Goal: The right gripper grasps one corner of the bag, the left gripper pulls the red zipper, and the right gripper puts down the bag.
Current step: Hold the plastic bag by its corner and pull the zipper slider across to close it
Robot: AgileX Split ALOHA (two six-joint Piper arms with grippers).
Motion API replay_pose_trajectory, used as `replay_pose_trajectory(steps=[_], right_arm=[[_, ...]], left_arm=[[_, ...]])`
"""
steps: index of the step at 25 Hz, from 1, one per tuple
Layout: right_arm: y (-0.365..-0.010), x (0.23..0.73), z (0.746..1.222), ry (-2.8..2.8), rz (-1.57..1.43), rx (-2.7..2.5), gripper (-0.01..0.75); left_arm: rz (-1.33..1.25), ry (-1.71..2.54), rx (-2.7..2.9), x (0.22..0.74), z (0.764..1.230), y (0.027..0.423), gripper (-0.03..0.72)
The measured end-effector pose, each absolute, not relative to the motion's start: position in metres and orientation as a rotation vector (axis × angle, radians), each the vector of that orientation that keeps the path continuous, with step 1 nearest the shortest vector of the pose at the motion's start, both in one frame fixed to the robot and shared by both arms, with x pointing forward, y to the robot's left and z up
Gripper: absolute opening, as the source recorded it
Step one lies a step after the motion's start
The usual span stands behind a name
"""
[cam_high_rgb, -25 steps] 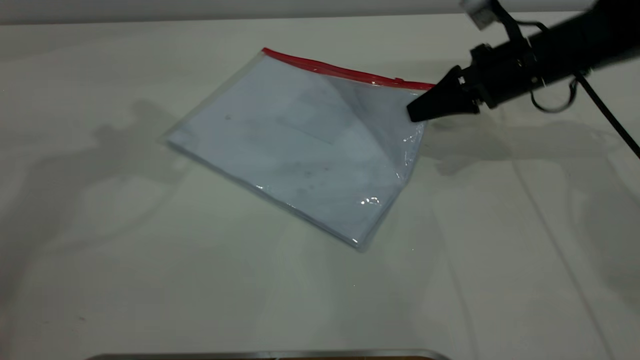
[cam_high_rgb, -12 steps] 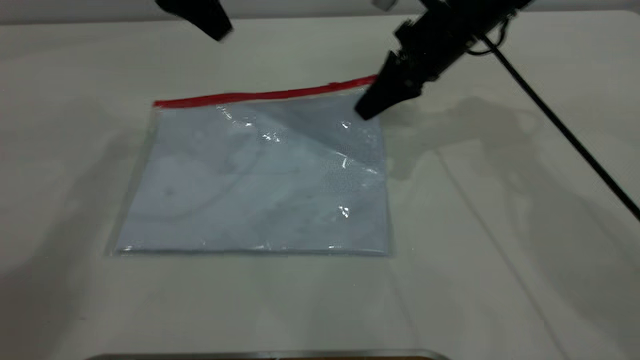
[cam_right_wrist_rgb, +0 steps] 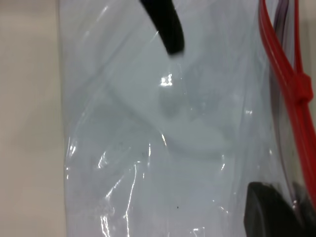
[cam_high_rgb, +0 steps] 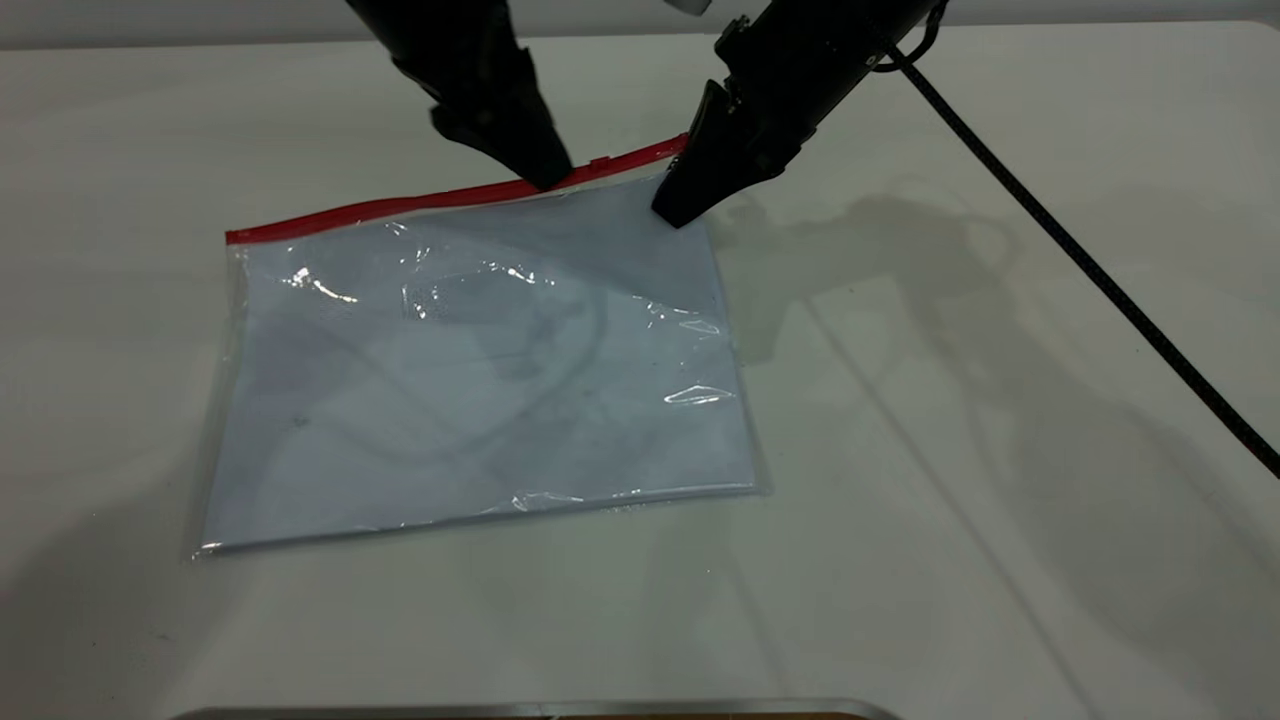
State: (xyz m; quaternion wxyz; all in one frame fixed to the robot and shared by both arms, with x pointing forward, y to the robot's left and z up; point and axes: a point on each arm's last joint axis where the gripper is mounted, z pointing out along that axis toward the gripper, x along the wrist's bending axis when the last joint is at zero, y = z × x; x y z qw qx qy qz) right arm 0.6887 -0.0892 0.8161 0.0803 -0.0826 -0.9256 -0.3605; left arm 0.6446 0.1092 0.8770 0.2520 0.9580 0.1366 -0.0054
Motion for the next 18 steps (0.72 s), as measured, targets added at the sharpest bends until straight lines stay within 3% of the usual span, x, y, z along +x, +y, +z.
replay_pose_trajectory(steps=[18], right_arm=[[-0.087,0.688,0.816,-2.777,-1.07,-0.233,0.032]], left_arm=[[0.028,0.353,2.5,0.651,0.855,0.099,0.565]])
